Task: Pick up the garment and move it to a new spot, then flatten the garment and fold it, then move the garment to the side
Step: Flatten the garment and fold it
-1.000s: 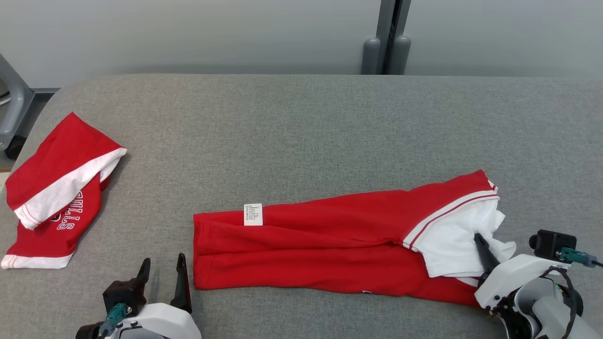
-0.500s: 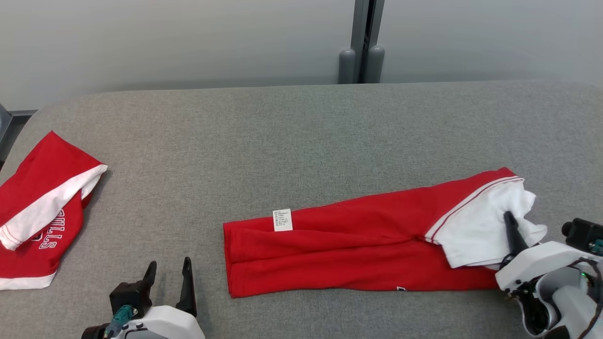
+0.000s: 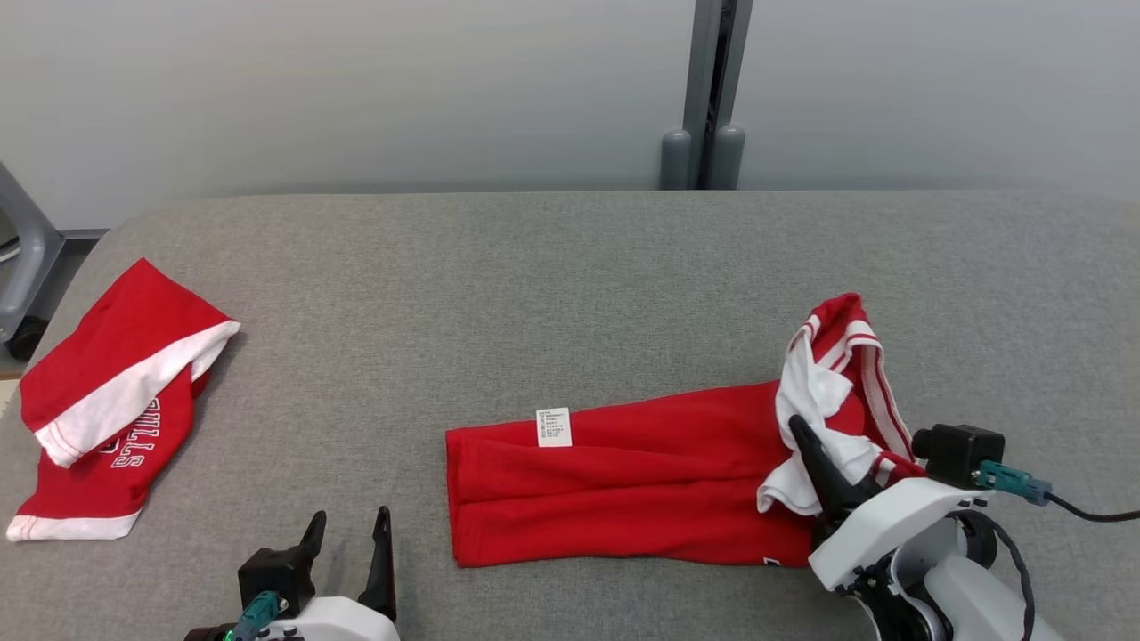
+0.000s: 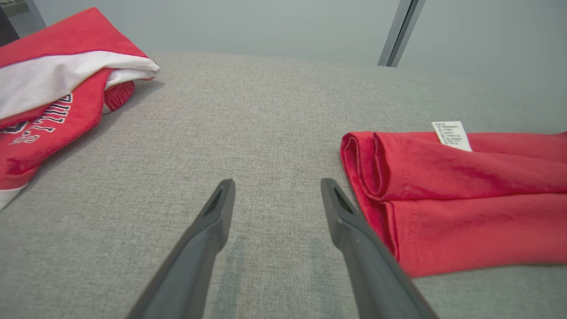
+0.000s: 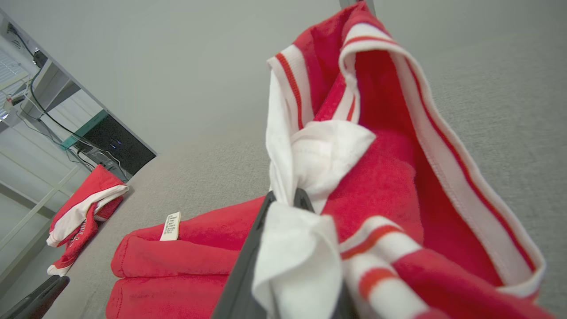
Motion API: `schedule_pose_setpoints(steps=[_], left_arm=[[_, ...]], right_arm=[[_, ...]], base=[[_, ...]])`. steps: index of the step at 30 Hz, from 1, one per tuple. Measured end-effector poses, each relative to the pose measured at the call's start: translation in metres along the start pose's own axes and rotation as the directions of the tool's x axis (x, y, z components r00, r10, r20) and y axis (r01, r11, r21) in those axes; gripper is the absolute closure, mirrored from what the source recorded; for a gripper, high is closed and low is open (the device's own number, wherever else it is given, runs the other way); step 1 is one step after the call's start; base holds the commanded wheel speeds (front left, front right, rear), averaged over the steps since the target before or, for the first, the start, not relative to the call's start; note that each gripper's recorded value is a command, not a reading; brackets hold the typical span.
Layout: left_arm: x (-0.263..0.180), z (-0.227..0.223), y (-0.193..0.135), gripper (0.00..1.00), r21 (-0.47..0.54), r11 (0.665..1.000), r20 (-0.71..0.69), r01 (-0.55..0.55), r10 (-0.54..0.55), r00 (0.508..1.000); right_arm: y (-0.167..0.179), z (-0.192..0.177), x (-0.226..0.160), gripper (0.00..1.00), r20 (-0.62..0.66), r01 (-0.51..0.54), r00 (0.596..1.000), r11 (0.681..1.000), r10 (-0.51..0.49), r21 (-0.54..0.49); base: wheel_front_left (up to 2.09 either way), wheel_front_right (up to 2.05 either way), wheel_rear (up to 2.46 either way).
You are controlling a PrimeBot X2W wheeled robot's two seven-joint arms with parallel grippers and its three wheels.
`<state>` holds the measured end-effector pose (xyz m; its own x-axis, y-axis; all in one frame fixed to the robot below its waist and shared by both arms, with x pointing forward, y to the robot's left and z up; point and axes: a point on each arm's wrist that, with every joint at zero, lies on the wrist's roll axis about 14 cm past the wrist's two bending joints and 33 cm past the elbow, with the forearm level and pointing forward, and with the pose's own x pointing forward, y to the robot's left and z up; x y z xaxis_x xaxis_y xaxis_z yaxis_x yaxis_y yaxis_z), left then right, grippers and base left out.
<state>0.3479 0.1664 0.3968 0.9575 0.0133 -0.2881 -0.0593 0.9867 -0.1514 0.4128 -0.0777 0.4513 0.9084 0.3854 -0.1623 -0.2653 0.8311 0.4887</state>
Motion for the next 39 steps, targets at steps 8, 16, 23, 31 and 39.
schedule_pose_setpoints(steps=[8,16,23,31,39], left_arm=[[-0.015,-0.003,0.013,0.0,-0.01,0.999,0.002,-0.04,0.04,0.999],[-0.031,-0.007,0.03,0.0,-0.024,0.995,0.003,-0.094,0.094,0.996],[-0.043,-0.01,0.042,0.0,-0.045,0.989,0.003,-0.141,0.141,0.99],[-0.046,-0.011,0.048,0.0,-0.053,0.984,-0.003,-0.171,0.171,0.985],[-0.031,-0.003,0.036,0.0,-0.034,0.991,0.014,-0.132,0.133,0.991]], right_arm=[[0.062,-0.025,0.01,1.0,-0.086,-0.173,0.981,0.985,0.173,0.004],[0.129,-0.049,0.025,1.0,-0.174,-0.347,0.924,0.938,0.341,-0.005],[0.169,-0.073,0.032,1.0,-0.253,-0.445,0.868,0.895,0.427,-0.017],[0.181,-0.068,0.044,0.0,-0.215,-0.467,0.866,0.884,0.452,-0.022],[0.116,0.007,0.068,0.0,0.004,-0.289,0.957,0.95,0.292,-0.116]], base=[[0.0,0.0,0.0],[0.0,0.0,0.0],[0.0,0.0,0.0],[0.0,0.0,0.0],[0.0,0.0,0.0]])
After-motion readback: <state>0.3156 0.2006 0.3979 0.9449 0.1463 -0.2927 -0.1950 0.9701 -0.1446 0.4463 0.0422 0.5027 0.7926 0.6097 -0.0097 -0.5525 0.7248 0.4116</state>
